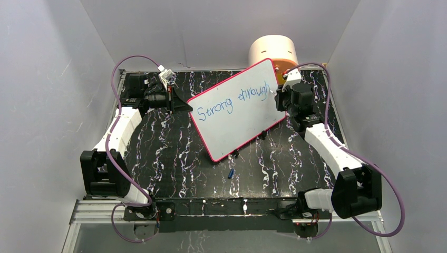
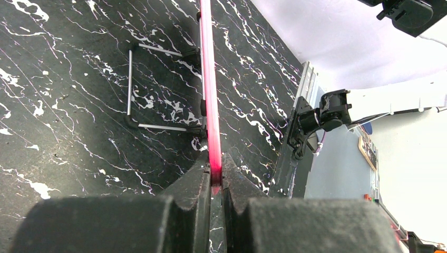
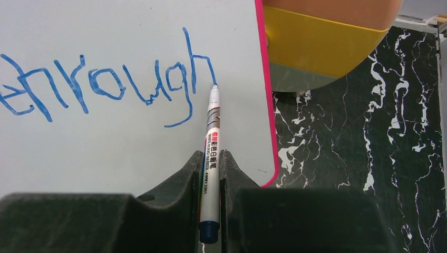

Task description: Write a sentence on the whiteboard

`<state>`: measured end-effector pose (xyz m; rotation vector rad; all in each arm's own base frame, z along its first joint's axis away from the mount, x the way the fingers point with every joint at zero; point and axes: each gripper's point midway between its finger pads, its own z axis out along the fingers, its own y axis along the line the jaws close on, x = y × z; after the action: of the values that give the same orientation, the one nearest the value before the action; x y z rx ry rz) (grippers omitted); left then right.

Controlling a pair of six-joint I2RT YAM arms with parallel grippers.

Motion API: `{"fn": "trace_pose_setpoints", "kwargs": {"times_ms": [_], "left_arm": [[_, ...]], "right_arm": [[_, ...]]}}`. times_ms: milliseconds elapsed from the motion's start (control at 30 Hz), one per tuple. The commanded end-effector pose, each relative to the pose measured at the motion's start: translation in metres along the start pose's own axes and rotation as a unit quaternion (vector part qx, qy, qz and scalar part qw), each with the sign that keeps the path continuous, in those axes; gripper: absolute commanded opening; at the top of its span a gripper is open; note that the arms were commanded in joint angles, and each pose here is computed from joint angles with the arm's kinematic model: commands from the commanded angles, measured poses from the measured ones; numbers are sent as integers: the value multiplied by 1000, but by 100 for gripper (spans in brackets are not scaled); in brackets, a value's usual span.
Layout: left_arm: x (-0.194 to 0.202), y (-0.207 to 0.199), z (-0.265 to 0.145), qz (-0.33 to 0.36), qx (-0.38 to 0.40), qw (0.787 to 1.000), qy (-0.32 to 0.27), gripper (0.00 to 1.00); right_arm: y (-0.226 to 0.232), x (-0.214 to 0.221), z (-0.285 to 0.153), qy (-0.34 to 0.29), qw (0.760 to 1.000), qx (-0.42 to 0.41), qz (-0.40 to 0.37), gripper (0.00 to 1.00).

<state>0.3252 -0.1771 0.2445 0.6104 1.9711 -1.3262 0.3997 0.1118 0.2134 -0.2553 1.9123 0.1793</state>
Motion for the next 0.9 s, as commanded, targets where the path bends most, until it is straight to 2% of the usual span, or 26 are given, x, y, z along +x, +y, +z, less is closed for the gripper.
{"fn": "trace_pose_setpoints", "kwargs": {"times_ms": [0, 467, 700, 867], "left_arm": [[-8, -24, -8, 29, 18, 999, -8, 0], [-13, -15, -9, 34, -21, 999, -13, 0], [-25, -4, -14, 38, -77, 996, -25, 12], [-30, -1, -19, 32, -111, 992, -46, 29]], "right_arm": [[-1, -9, -9, -18, 1000, 3, 5, 0], [1, -38, -33, -63, 998, -3, 9, 0], [12, -47, -48, -85, 996, -34, 12, 0], [22, -44, -56, -90, 994, -57, 19, 0]]}}
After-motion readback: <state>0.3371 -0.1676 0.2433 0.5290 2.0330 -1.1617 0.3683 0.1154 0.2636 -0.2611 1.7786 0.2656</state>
